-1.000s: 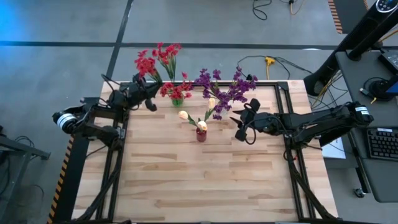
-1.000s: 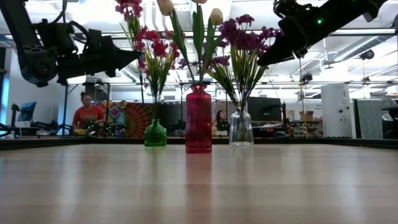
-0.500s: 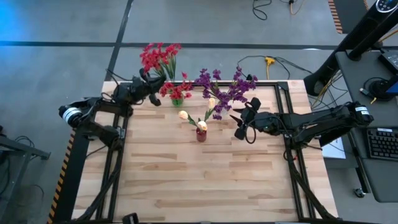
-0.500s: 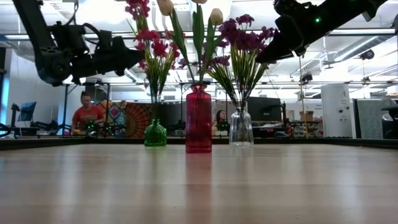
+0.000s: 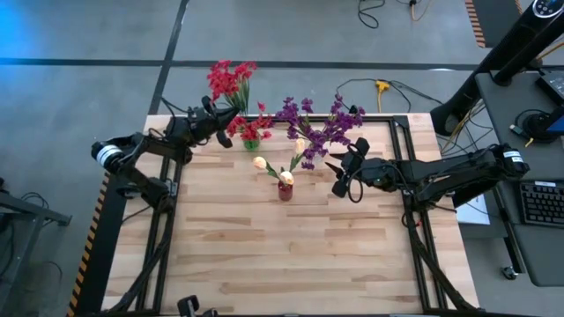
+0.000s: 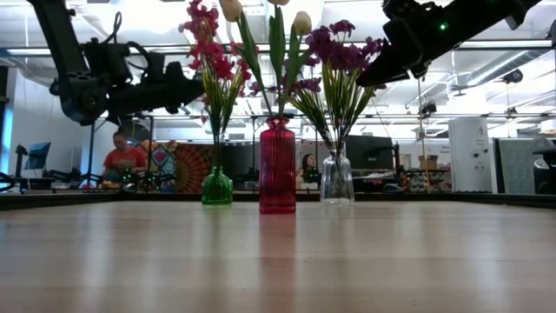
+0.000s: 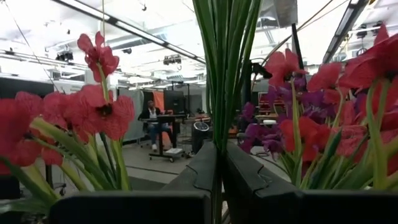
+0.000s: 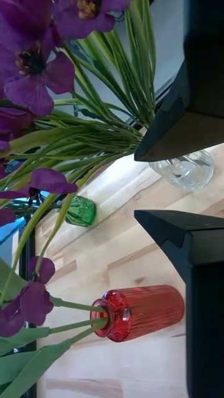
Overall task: Sort flowers into vase by color
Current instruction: Put the red flowers into the green vase
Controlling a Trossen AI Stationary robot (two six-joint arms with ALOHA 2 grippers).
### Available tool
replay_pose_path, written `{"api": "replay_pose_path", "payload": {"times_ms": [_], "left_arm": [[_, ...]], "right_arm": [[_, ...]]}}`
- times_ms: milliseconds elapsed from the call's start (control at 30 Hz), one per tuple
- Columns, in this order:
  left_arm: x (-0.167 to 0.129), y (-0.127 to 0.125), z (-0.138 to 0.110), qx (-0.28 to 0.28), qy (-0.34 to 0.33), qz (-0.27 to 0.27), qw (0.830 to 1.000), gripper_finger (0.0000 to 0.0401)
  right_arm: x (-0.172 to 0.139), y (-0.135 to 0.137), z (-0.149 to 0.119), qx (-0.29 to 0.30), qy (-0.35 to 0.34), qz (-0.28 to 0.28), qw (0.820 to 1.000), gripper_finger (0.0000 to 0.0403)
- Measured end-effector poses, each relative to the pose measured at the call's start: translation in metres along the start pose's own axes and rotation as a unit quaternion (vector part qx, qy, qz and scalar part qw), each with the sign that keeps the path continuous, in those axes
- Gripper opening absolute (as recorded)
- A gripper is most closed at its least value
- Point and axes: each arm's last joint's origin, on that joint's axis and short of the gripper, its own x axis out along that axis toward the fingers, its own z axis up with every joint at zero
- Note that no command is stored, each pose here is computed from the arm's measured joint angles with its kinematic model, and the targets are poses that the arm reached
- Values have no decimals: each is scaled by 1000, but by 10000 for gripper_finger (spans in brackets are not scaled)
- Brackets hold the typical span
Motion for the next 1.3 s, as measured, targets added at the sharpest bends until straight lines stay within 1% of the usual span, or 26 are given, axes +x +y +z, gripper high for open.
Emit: {"api": "replay_pose_path", "payload": {"times_ms": [600, 1300], "left_arm": [[0, 1, -6, -3, 10, 2, 1000, 0], [-1, 0, -7, -6, 13, 3, 1000, 0]], "right_arm": [[0, 0, 0, 4, 0, 0, 1000, 128], [0, 0, 0, 3, 0, 0, 1000, 128]]}}
